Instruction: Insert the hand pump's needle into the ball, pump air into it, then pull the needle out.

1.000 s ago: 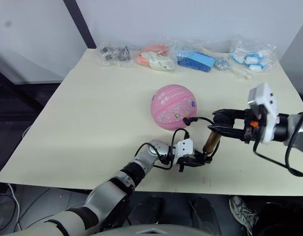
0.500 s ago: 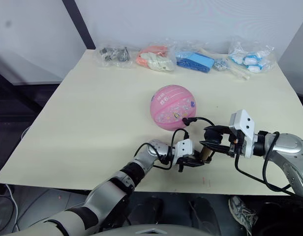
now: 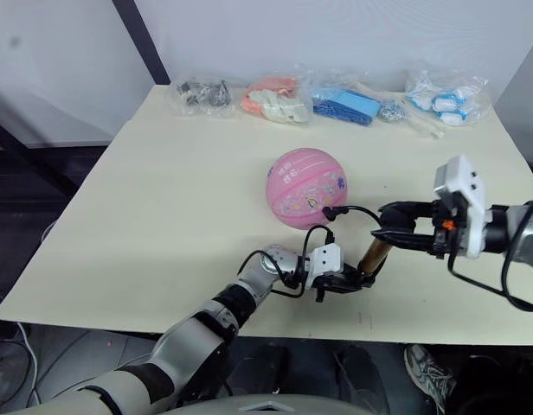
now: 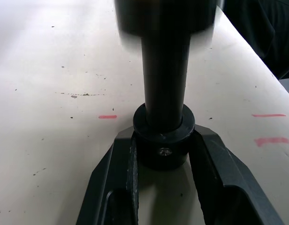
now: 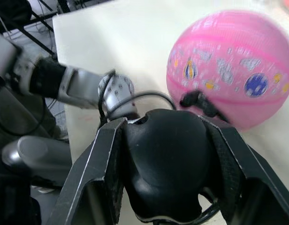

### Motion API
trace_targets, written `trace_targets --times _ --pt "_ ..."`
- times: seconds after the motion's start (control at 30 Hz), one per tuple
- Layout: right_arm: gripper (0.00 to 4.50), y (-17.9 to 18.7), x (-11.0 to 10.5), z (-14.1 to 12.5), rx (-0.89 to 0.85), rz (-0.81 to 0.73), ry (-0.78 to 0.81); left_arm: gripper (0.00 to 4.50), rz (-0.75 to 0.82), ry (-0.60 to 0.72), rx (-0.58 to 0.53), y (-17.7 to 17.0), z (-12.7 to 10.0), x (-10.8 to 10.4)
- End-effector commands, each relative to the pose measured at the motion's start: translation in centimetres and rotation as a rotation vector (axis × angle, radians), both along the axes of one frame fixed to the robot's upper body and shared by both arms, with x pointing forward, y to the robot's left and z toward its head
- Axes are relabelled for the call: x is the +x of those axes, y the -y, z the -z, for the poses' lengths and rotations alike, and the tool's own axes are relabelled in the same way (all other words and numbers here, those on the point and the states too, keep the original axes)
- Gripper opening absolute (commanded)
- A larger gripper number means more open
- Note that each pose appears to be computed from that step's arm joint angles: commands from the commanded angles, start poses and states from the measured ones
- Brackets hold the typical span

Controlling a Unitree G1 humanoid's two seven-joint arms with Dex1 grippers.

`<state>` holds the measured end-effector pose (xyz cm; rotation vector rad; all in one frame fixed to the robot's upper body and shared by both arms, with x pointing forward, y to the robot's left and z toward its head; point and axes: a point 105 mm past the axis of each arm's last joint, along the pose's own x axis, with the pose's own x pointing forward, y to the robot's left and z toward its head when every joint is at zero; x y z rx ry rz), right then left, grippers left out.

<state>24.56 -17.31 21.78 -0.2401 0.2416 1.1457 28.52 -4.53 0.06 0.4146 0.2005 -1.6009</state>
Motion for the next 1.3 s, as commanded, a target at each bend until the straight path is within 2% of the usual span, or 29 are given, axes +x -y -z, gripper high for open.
trace_targets --times 0.03,0.33,0.67,0.77,1.03,1.3 --pt "1.95 0.8 -0.2 -4.1 0.004 0.030 0.115 1.06 -0.030 -0.076 0.120 -2.1 3.1 -0.7" --pt "1.95 1.5 -0.6 -8.3 0.047 0.050 0.170 1.06 -0.026 -0.077 0.123 -2.2 3.2 -0.7" --pt "1.95 1.0 -0.6 -10.2 0.121 0.041 0.196 1.06 -0.023 -0.075 0.126 -2.3 3.2 -0.8" --pt "1.95 0.6 -0.4 -9.5 0.132 0.036 0.176 1.06 -0.021 -0.075 0.126 -2.3 3.2 -0.8" --pt "1.95 -0.1 -0.4 -4.0 0.057 0.013 0.040 1.06 -0.020 -0.074 0.132 -2.5 3.2 -0.7" --pt "1.95 -1.1 -0.4 -0.5 0.022 -0.027 -0.022 1.06 -0.024 -0.074 0.135 -2.7 3.3 -0.7"
